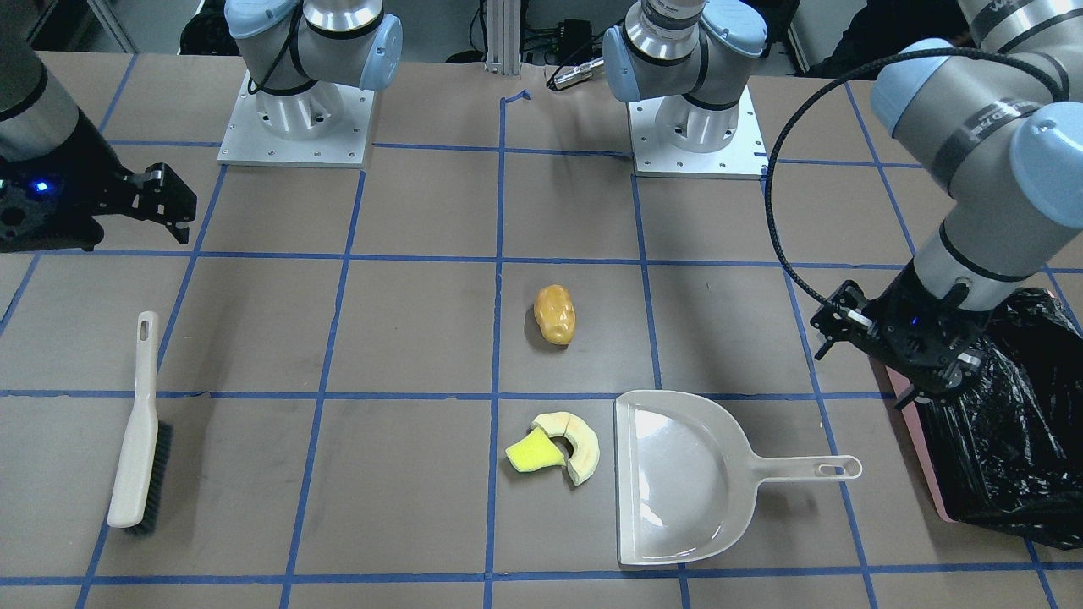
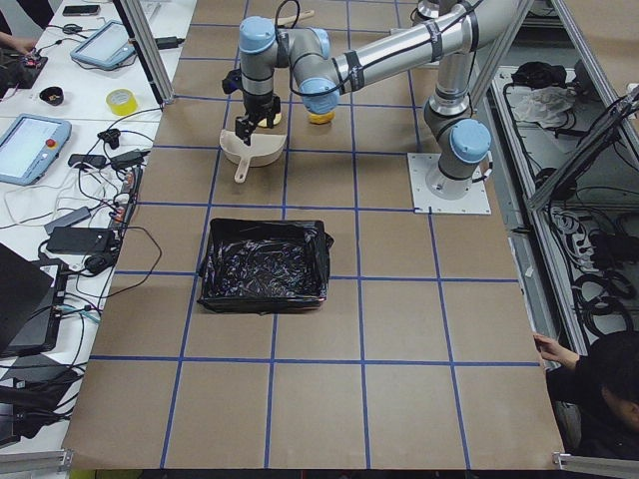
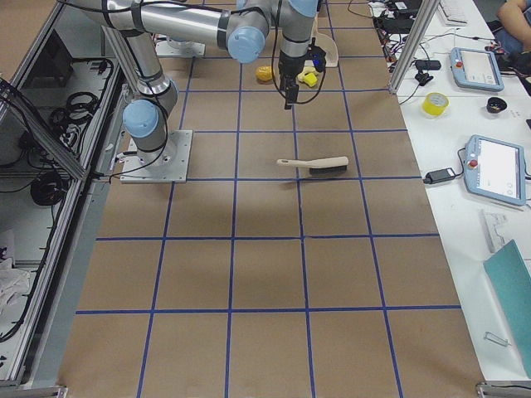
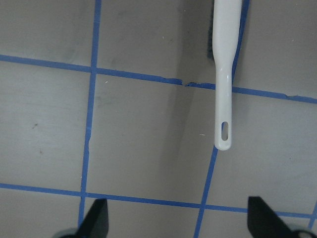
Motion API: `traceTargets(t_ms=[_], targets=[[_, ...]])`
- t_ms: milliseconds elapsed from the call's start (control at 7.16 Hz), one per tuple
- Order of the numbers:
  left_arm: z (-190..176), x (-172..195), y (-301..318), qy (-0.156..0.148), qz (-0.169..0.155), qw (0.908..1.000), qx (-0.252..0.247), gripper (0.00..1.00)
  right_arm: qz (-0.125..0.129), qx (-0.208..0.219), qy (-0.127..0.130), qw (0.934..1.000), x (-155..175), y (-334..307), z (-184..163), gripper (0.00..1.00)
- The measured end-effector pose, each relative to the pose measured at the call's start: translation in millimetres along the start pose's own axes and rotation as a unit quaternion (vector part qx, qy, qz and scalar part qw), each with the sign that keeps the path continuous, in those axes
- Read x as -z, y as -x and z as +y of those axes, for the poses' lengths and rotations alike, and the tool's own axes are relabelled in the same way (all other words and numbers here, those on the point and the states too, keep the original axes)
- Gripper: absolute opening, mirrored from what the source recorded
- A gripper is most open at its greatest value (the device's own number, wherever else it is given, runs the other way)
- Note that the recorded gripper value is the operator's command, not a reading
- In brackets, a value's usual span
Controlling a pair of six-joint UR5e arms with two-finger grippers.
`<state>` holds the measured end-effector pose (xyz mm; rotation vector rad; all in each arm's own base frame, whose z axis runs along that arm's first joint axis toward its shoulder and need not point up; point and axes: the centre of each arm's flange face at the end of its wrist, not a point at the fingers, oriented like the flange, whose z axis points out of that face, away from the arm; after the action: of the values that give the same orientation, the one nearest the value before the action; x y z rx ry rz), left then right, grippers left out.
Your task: Sweep and dump trash into bin
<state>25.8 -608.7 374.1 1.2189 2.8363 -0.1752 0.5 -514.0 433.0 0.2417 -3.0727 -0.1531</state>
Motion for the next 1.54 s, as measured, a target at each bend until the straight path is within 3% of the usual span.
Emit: traceTargets(t_ms=[140, 279, 559, 978, 1397, 1536], targets=[[-6, -19, 13, -0.002, -0.005, 0.9965, -0.084, 0.98, 0.008, 0.011, 0.014, 0.9998, -24, -15, -13, 1.00], [-14, -36, 29, -0.002, -0.009, 0.9869, -0.161, 0.97, 0.017, 0.024, 0.023, 0.9993, -54, -25, -25, 0.97], [-27, -68, 54, 0.000, -0.003, 0.9704, -0.241, 0.95, 0.024, 0.043, 0.023, 0.9985, -116, -39, -26, 0.95], [-32, -113, 60, -0.004, 0.030, 0.9633, -0.267, 0.95, 0.030, 0.046, 0.002, 0.9985, -181, -59, -4, 0.83], [-27, -133, 50, 0.002, 0.064, 0.9622, -0.265, 0.93, 0.027, 0.037, 0.001, 0.9989, -200, -61, -6, 0.82], [-25, -138, 48, 0.003, 0.071, 0.9619, -0.264, 0.73, 0.028, 0.030, -0.002, 0.9992, -201, -63, -9, 0.82]])
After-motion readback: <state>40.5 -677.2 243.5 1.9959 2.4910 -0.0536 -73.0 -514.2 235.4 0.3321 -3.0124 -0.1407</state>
